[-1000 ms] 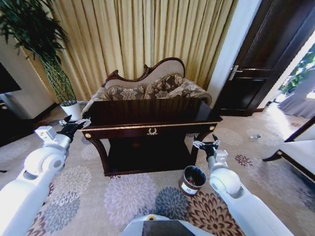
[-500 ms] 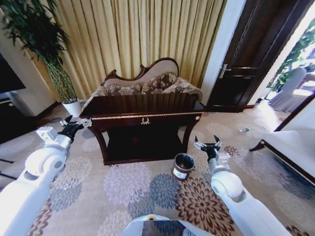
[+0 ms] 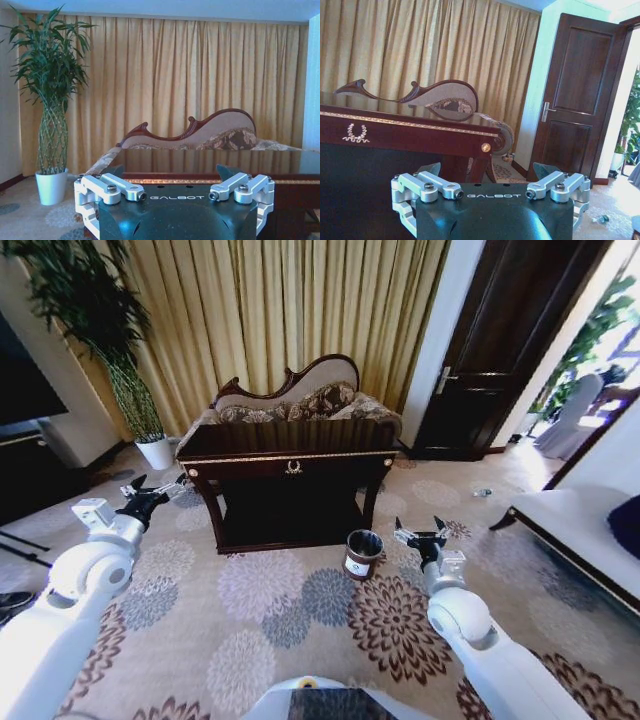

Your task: Move to the front of the table and place the trash on the table into the trash bin.

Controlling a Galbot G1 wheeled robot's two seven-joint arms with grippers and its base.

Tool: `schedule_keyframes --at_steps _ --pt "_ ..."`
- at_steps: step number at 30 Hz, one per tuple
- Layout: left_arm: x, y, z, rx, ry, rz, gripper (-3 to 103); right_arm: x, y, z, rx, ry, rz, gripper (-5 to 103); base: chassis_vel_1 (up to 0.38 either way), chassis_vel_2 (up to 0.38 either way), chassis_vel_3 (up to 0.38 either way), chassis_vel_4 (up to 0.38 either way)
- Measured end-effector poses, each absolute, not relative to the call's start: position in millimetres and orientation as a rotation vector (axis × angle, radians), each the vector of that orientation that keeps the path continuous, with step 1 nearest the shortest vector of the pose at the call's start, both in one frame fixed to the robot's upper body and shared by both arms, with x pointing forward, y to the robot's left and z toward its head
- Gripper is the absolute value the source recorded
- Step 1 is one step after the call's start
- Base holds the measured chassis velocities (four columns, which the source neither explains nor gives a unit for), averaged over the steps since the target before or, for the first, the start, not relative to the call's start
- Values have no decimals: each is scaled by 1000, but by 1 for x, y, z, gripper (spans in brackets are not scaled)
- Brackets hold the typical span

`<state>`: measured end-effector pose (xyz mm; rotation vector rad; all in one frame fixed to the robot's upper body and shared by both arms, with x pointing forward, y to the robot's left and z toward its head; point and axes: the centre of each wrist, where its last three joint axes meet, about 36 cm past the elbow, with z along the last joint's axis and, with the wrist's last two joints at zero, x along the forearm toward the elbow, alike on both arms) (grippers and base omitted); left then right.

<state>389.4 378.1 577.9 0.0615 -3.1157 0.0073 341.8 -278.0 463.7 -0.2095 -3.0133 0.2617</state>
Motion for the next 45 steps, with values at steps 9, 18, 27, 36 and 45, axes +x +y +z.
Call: schedule_keyframes --at_steps 9,18,27,36,45 --pt "389 378 578 66 -3116 8 100 342 -276 462 -200 -3015 255 100 309 -314 -306 310" --pt "388 377 576 69 -3116 24 100 345 -277 458 -204 -3020 256 100 197 -182 -205 197" --pt "385 370 571 39 -3116 43 100 346 -275 466 -177 -3005 215 100 -18 11 14 -13" --pt "385 363 571 -98 -3152 26 100 328 -276 523 -132 -3056 247 100 -6 5 3 -5" --pt "381 358 580 -205 -3169 27 100 299 -270 557 -7 -3058 246 100 0 0 0 0"
